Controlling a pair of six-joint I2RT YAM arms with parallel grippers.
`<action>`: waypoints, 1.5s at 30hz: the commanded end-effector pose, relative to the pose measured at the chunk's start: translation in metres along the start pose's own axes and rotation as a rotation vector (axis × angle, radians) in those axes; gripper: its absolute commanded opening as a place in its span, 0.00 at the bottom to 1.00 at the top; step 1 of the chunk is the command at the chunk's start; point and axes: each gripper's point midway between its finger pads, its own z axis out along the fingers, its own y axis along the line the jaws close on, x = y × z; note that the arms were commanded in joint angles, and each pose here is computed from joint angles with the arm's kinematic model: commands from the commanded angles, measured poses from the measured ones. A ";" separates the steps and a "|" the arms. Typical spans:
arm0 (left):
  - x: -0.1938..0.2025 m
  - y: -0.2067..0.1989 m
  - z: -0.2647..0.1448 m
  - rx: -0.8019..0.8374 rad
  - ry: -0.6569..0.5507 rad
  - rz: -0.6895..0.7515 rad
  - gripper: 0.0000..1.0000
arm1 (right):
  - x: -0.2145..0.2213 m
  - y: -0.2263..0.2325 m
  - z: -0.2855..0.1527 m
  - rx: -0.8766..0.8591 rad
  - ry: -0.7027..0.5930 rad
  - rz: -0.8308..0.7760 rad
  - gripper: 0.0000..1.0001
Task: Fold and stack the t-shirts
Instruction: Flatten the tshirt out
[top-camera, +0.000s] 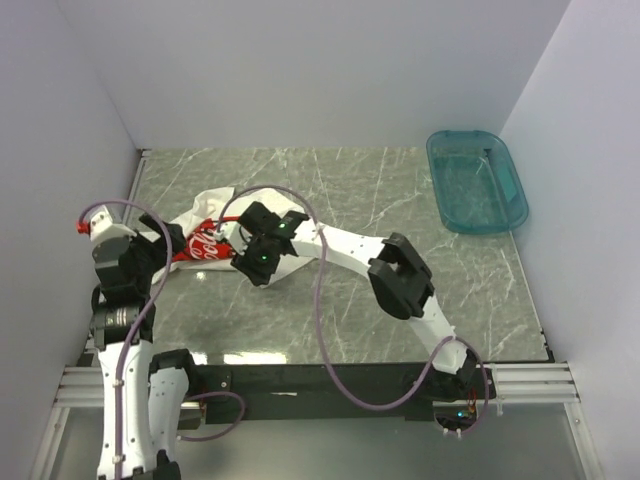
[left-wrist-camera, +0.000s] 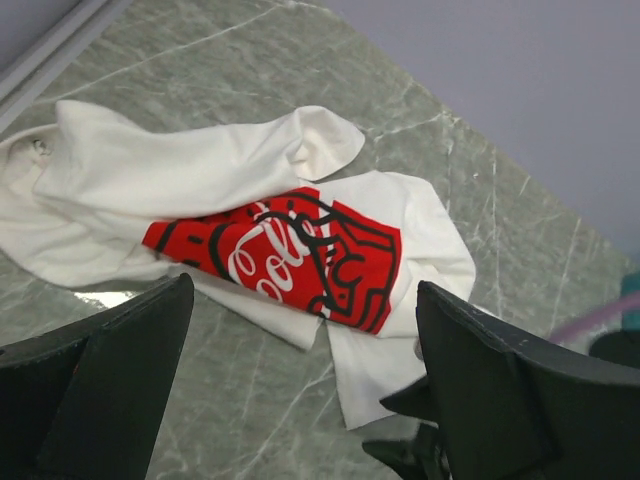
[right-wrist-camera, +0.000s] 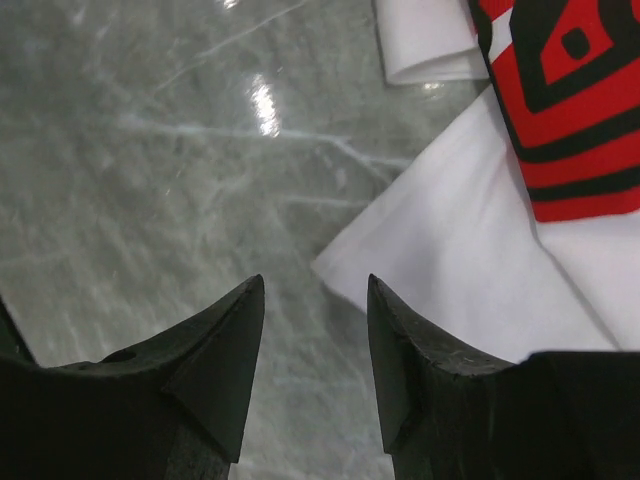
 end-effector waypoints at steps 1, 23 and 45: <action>-0.020 0.010 -0.015 -0.059 -0.118 0.032 0.99 | -0.008 -0.014 0.005 0.083 0.016 0.110 0.53; -0.032 0.012 -0.028 -0.075 -0.193 -0.001 1.00 | 0.001 -0.008 -0.021 0.062 0.045 0.012 0.00; 0.079 -0.117 -0.010 0.565 0.433 0.119 0.92 | 0.357 -0.063 -0.284 0.277 0.400 0.001 0.00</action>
